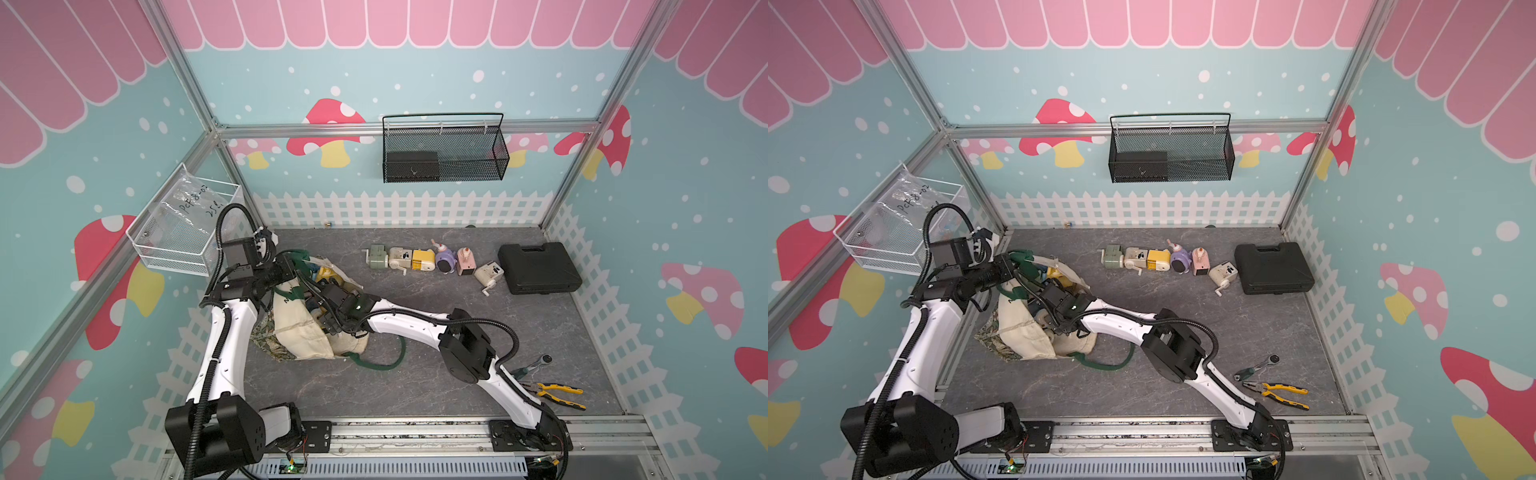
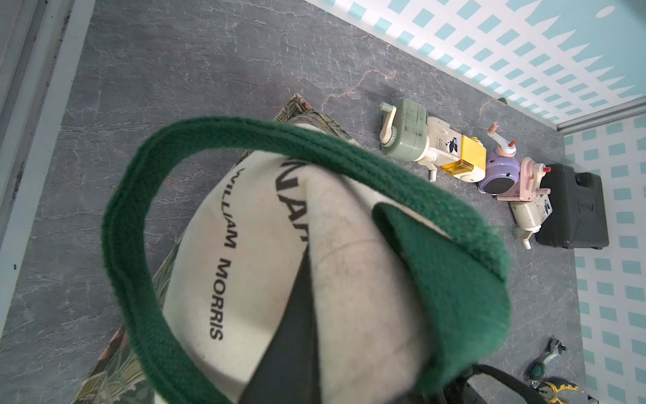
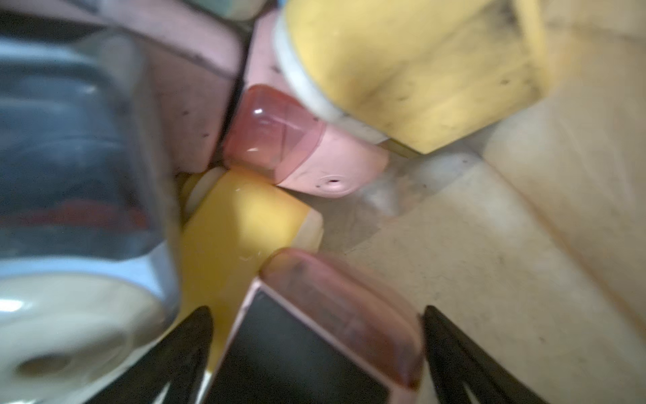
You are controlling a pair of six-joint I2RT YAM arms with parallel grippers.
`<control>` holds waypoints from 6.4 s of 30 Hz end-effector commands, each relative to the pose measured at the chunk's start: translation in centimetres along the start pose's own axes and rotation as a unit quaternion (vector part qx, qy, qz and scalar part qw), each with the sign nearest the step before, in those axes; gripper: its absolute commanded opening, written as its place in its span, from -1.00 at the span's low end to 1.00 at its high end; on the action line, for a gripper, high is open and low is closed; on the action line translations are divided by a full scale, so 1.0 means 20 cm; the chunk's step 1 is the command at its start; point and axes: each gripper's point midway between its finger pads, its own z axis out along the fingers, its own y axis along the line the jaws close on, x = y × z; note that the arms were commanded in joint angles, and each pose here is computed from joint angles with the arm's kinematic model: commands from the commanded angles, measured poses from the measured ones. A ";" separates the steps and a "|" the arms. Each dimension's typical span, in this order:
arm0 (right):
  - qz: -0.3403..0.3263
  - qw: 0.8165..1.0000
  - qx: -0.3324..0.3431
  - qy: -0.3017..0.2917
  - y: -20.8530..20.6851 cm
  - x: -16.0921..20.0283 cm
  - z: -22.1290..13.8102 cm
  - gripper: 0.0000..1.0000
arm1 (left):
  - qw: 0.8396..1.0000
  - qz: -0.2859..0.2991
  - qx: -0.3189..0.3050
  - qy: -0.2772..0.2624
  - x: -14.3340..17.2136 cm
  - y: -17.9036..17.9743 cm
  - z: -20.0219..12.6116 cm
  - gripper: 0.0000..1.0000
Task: Take out the pencil sharpeners from the tote bags
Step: Pick up the pencil sharpener from the canvas bag, then place the pencil sharpener at the center of the board.
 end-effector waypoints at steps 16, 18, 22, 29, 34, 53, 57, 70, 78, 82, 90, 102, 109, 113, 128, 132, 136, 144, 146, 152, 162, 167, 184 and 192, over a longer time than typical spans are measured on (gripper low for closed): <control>0.003 1.000 0.004 0.011 -0.08 0.01 -0.17 0.02 | 0.996 0.027 0.040 -0.072 -0.20 -0.10 -0.06 -1.00; -0.002 1.000 -0.011 -0.003 -0.06 -0.03 -0.22 0.01 | 0.996 0.027 0.040 -0.072 -0.20 -0.10 -0.06 -1.00; 0.008 0.999 -0.043 -0.027 -0.04 -0.09 -0.33 -0.03 | 0.996 0.028 0.039 -0.073 -0.20 -0.10 -0.06 -1.00; 0.007 0.985 -0.150 -0.080 0.07 -0.19 -0.56 -0.06 | 0.996 0.028 0.039 -0.073 -0.20 -0.10 -0.06 -1.00; -0.021 0.978 -0.176 -0.114 0.07 -0.25 -0.73 -0.07 | 0.996 0.027 0.038 -0.070 -0.19 -0.10 -0.06 -1.00; 0.112 0.976 -0.111 -0.152 -0.88 -0.04 -0.87 -0.14 | 0.996 0.027 0.035 -0.073 -0.20 -0.09 -0.07 -1.00; 0.128 0.976 -0.113 -0.133 -0.96 0.09 -0.70 -0.15 | 0.996 0.028 0.032 -0.076 -0.20 -0.09 -0.08 -1.00; 0.139 0.957 -0.241 -0.082 -0.81 0.10 -0.19 -0.20 | 0.996 0.026 0.033 -0.074 -0.20 -0.09 -0.07 -1.00; 0.160 0.934 -0.315 -0.058 -0.67 0.05 -0.01 -0.20 | 0.996 0.026 0.033 -0.075 -0.20 -0.09 -0.07 -1.00; 0.176 0.929 -0.323 -0.041 -0.64 0.04 0.07 -0.18 | 0.996 0.026 0.032 -0.076 -0.20 -0.09 -0.08 -1.00; 0.180 0.925 -0.333 -0.010 -0.57 0.07 0.17 -0.14 | 0.996 0.024 0.032 -0.074 -0.20 -0.08 -0.07 -1.00; 0.147 0.953 -0.264 0.006 -0.68 0.09 0.21 0.66 | 0.997 0.023 0.033 -0.073 -0.20 -0.08 -0.07 -1.00; 0.116 0.974 -0.193 0.012 -0.80 0.08 0.21 0.73 | 0.997 0.022 0.032 -0.073 -0.20 -0.08 -0.07 -1.00; 0.099 0.978 -0.185 0.014 -0.83 0.08 0.20 0.74 | 0.997 0.022 0.033 -0.073 -0.20 -0.08 -0.07 -1.00; 0.082 0.980 -0.177 0.025 -0.89 0.11 0.15 0.76 | 0.997 0.020 0.037 -0.071 -0.20 -0.08 -0.06 -1.00; 0.094 0.971 -0.220 0.018 -0.81 0.08 0.15 0.69 | 0.997 0.019 0.036 -0.071 -0.20 -0.08 -0.06 -1.00; 0.096 0.964 -0.249 0.006 -0.72 0.02 0.15 0.64 | 0.997 0.019 0.036 -0.071 -0.20 -0.08 -0.06 -1.00; 0.078 0.960 -0.268 -0.017 -0.61 -0.12 0.11 0.61 | 0.997 0.019 0.036 -0.070 -0.20 -0.08 -0.06 -1.00; 0.075 0.968 -0.240 -0.026 -0.67 -0.15 0.07 0.61 | 0.997 0.019 0.036 -0.070 -0.20 -0.08 -0.06 -1.00; 0.083 0.987 -0.135 -0.040 -0.91 -0.16 -0.13 0.49 | 0.997 0.019 0.035 -0.071 -0.20 -0.08 -0.06 -1.00; 0.150 0.988 -0.032 -0.010 -1.12 0.33 -0.32 0.10 | 0.997 0.018 0.032 -0.072 -0.20 -0.07 -0.06 -1.00; 0.154 0.986 -0.048 0.037 -1.08 0.49 -0.19 0.01 | 0.997 0.020 0.033 -0.073 -0.20 -0.08 -0.07 -1.00; 0.170 0.976 -0.134 0.032 -0.91 0.31 0.15 -0.15 | 0.997 0.018 0.035 -0.073 -0.20 -0.08 -0.07 -1.00; 0.158 0.977 -0.140 0.024 -0.90 0.23 0.13 -0.14 | 0.997 0.018 0.034 -0.072 -0.20 -0.08 -0.06 -1.00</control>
